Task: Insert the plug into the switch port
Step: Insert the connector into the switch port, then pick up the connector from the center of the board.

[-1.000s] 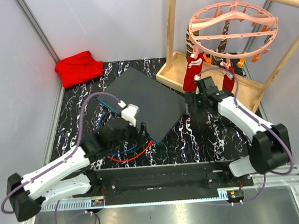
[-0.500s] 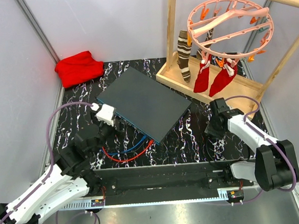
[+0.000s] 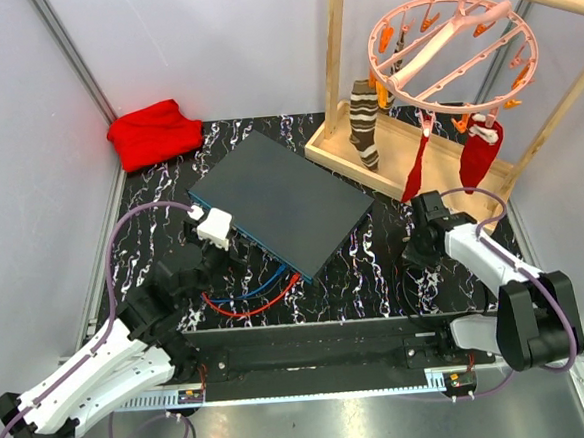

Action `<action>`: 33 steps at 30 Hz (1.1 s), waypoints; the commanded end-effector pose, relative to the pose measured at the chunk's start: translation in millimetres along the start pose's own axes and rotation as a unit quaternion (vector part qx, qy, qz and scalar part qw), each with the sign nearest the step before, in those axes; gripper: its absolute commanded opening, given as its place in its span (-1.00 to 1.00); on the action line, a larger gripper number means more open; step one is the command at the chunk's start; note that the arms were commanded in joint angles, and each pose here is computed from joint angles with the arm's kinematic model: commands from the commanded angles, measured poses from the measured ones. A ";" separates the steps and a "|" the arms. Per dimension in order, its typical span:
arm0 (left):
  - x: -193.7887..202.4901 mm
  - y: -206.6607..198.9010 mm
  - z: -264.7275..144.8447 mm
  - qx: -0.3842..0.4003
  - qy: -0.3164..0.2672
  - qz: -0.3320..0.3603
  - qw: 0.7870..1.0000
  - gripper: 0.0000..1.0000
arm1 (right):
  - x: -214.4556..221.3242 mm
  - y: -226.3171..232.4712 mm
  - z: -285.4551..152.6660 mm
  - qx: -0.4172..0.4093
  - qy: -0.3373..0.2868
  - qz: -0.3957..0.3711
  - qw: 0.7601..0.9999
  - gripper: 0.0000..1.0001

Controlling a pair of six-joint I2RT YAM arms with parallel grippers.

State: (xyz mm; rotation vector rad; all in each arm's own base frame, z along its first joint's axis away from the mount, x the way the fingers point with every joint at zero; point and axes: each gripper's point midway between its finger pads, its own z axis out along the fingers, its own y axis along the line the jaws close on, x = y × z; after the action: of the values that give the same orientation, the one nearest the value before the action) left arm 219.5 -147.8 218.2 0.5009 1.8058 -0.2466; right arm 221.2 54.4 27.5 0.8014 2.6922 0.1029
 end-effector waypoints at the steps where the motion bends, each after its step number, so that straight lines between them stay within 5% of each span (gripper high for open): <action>1: -14.9 4.9 3.2 -0.015 -0.030 -0.004 0.999 0.82 | -12.4 27.4 -41.2 -0.061 -0.005 -0.046 0.997 -1.00; 12: -23.7 4.7 5.6 -0.016 -0.016 -0.032 0.999 0.82 | 23.5 185.4 -145.0 -0.198 -0.073 -0.305 0.929 -1.00; 17: -45.6 30.5 -8.0 -0.070 -0.026 -0.076 0.994 0.86 | 75.9 260.7 -160.2 -0.242 -0.109 -0.462 0.846 -1.00; 24: -28.7 57.7 -18.7 -0.134 0.000 -0.158 0.978 0.86 | 123.6 298.0 -121.2 -0.302 -0.087 -0.560 0.767 -1.00; 33: -3.2 35.8 -2.4 -0.094 -0.011 -0.277 0.956 0.80 | 147.8 291.9 -102.1 -0.349 -0.072 -0.582 0.731 -1.00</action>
State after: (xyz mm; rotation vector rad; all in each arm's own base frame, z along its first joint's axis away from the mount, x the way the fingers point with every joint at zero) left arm 230.2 -94.5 224.5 -0.0430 1.9355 -0.2636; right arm 223.4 365.0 111.3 -1.0070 2.3345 0.5083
